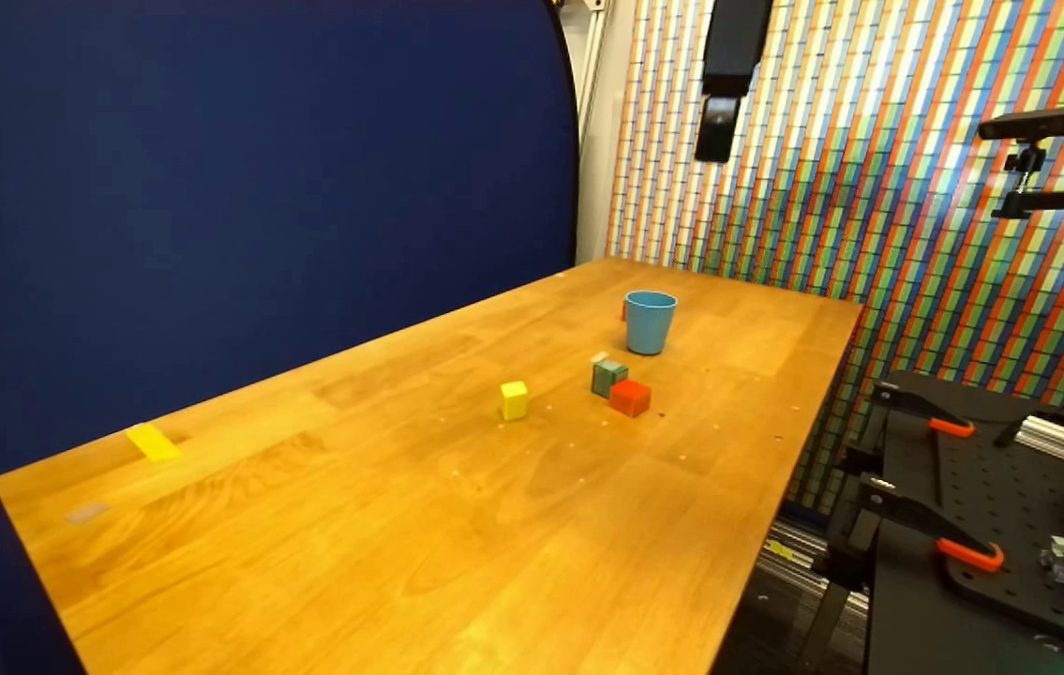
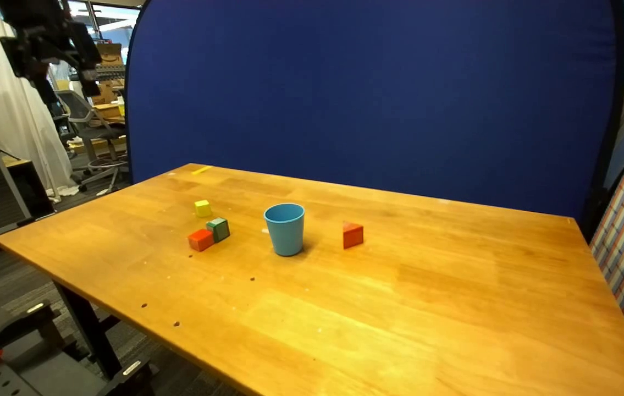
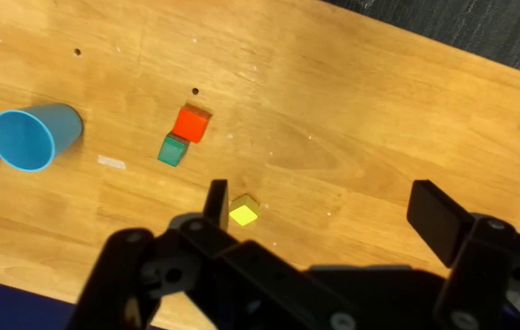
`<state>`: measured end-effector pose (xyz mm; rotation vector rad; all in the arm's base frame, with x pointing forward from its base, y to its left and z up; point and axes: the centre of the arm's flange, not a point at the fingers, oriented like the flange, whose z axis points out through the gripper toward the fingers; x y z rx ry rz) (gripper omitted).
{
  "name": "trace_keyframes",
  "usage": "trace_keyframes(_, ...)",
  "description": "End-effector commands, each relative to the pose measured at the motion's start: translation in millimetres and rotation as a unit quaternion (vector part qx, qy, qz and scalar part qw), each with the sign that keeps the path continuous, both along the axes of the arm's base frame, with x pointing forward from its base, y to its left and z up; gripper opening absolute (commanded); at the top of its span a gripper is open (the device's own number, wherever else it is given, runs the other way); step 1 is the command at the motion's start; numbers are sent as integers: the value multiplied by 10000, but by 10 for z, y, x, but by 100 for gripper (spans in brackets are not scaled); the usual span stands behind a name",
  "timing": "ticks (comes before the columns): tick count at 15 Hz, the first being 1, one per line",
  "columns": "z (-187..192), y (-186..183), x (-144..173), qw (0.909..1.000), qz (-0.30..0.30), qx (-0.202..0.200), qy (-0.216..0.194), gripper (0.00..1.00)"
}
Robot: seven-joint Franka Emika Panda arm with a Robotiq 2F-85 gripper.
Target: Put the yellow block in the blue cup
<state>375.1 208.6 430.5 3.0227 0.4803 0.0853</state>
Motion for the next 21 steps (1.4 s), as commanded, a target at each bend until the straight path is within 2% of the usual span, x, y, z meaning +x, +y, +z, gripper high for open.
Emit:
trace_keyframes(1,-637,130,427,9998,73,185,23,100)
trace_keyframes(5,-1272,93,765,9990,80,373,247,100)
trace_keyframes(11,-1948,-5,1161,9978,-8,398,524,100)
trace_keyframes(21,-2609,92,1862,9980,-31,228,593,100)
